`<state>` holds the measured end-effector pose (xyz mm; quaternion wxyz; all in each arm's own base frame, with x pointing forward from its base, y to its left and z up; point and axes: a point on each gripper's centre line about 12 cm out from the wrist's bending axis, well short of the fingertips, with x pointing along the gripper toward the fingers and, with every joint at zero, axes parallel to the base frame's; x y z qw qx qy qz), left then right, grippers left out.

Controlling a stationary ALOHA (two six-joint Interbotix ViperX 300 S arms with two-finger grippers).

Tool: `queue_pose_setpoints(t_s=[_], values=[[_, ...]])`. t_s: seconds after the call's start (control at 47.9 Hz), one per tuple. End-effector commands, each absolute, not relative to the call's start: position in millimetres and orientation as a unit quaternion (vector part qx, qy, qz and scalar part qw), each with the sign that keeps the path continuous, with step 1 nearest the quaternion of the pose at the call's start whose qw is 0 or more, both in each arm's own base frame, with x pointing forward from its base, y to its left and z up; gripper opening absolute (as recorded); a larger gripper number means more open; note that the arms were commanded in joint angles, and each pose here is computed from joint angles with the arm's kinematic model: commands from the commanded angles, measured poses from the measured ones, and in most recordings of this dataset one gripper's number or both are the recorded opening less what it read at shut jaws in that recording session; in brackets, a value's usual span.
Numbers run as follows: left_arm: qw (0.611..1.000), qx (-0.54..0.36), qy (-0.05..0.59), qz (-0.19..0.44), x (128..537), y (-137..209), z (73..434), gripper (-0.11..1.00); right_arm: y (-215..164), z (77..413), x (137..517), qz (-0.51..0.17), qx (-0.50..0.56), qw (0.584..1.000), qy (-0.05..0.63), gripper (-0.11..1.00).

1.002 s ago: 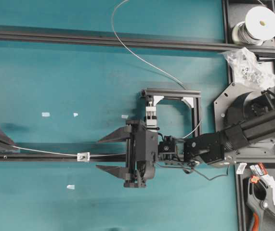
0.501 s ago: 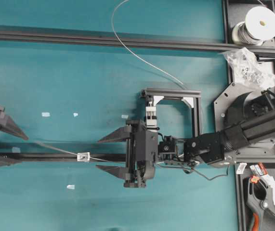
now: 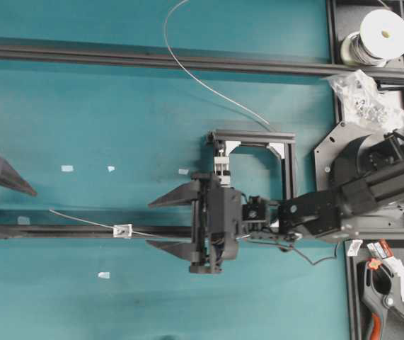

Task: Insert the wire through the hole in the metal fitting.
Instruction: 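Open both grippers to release the wire and withdraw them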

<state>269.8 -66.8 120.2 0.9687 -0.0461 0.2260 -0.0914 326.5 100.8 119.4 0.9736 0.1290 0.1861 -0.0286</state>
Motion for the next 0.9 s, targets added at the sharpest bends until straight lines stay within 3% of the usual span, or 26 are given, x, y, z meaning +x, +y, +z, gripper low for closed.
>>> queue_pose_setpoints(t_s=[0.0, 0.877], values=[[0.975, -0.050, 0.199, -0.086, 270, -62, 134, 0.82, 98, 137, 324, -0.026, 0.136, 0.978, 0.156, 0.87], [0.999, -0.040, 0.032, -0.015, 216, -10, 199, 0.82, 55, 185, 274, -0.055, 0.069, 0.996, 0.032, 0.87]])
